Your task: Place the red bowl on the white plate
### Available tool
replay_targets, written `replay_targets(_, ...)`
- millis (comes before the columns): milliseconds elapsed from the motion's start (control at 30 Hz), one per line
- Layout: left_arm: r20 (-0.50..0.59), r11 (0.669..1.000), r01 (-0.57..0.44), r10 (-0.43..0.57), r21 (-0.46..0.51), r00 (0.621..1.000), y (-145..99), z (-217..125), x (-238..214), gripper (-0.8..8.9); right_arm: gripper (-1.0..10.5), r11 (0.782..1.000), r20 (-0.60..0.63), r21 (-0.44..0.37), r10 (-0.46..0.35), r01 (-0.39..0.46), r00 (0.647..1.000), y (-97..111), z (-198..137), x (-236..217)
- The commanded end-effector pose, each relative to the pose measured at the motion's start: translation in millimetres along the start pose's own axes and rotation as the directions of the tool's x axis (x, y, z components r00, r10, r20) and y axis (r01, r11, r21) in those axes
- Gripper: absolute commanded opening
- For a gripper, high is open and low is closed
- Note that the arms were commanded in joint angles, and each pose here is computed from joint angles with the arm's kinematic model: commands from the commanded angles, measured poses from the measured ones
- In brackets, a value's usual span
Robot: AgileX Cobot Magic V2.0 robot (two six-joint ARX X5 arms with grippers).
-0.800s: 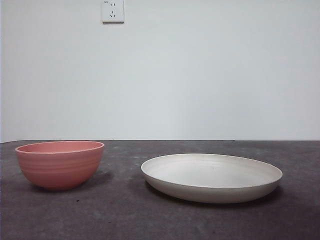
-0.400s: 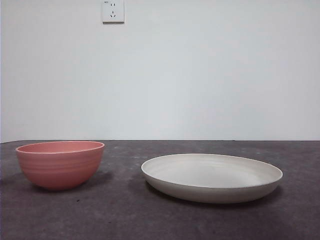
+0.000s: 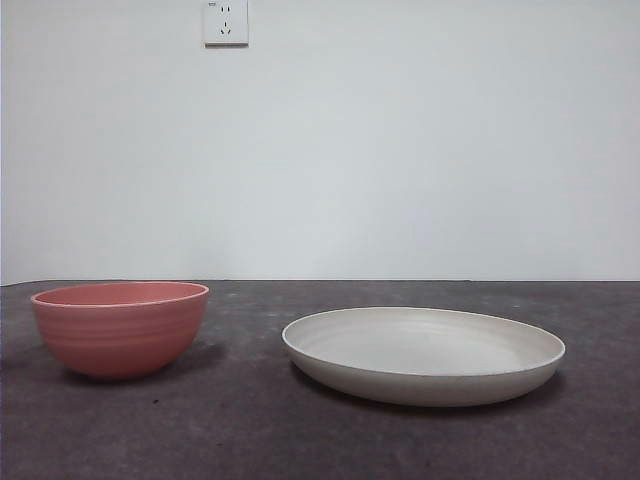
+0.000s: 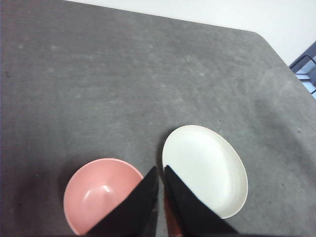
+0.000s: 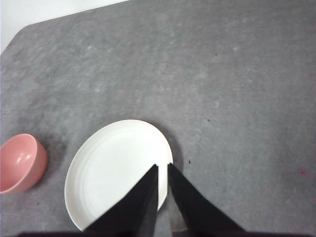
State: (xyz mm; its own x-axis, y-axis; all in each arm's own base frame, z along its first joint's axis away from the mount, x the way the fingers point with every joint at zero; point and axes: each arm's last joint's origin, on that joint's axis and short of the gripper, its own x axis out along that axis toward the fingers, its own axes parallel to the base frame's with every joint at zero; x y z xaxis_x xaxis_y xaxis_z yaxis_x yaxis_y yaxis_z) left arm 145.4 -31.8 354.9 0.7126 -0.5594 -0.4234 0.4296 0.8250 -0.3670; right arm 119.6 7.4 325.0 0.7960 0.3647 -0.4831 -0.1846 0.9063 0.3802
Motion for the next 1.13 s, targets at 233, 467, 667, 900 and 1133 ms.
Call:
replay_targets(233, 0.016, 1.000, 0.016, -0.016, 0.017, 1.000, -4, 6, -2, 0.29, 0.3, 0.998, 0.052, -0.039, 0.043, -0.041, 0.998, 7, 9, -8)
replay_targets(467, 0.013, 1.000, 0.015, -0.016, 0.016, 1.000, -4, 5, -2, 0.84, 0.7, 0.996, 0.037, -0.039, 0.081, -0.079, 0.996, 7, 9, -8)
replay_targets(667, 0.013, 1.000, 0.015, -0.015, 0.015, 1.000, -4, 6, -2, 3.98, 4.7, 0.996, 0.037, -0.040, 0.084, -0.083, 0.996, 8, 9, -8)
replay_targets(900, 0.008, 1.000, 0.014, -0.014, 0.013, 1.000, -3, 5, -2, 5.67, 5.5, 0.991, 0.027, -0.045, 0.124, -0.122, 0.992, 9, 8, -8)
replay_targets(1133, -0.034, 0.999, -0.021, 0.022, 0.034, 0.999, 3, 5, 9, 5.62, 5.5, 0.985, 0.014, -0.050, 0.168, -0.167, 0.986, 10, 8, -8)
